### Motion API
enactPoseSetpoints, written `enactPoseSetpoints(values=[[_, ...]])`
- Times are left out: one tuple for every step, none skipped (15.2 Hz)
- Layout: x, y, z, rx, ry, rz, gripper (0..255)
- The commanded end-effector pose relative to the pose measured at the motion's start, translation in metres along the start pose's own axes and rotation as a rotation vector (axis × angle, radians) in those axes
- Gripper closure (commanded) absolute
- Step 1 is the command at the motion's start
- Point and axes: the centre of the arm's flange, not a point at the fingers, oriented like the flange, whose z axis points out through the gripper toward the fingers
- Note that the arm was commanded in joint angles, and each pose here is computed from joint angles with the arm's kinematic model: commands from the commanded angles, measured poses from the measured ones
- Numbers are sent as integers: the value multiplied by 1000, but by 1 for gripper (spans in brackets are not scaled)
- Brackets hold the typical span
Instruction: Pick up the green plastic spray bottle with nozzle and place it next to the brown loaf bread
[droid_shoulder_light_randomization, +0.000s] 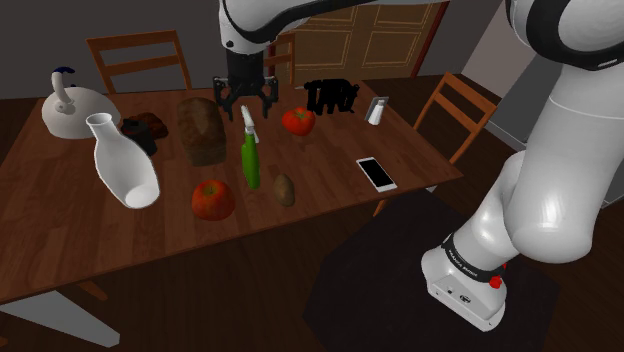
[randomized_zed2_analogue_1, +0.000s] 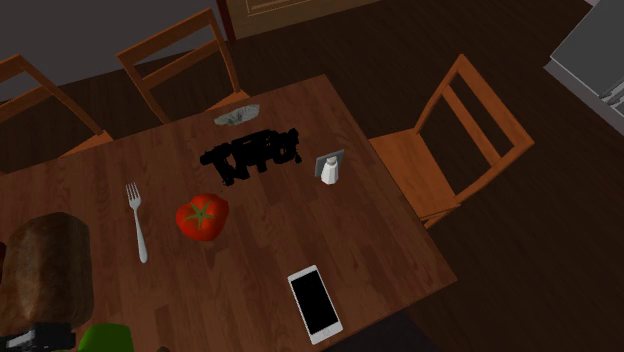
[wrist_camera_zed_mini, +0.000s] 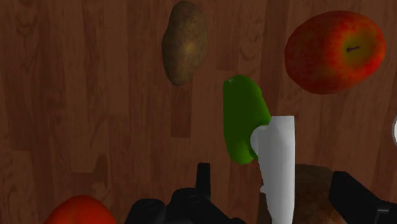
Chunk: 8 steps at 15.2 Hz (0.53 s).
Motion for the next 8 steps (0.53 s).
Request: enactPoseSetpoints(values=[[0, 0, 0, 0, 0, 0, 0], [0, 0, 0, 0, 0, 0, 0], [0, 0, 0, 0, 0, 0, 0], [0, 0, -13, 0, 0, 0, 0], [0, 0, -26, 0, 0, 0, 0], [0, 0, -40, 0, 0, 0, 0], [0, 0, -50, 0, 0, 0, 0], [0, 0, -50, 0, 0, 0, 0]])
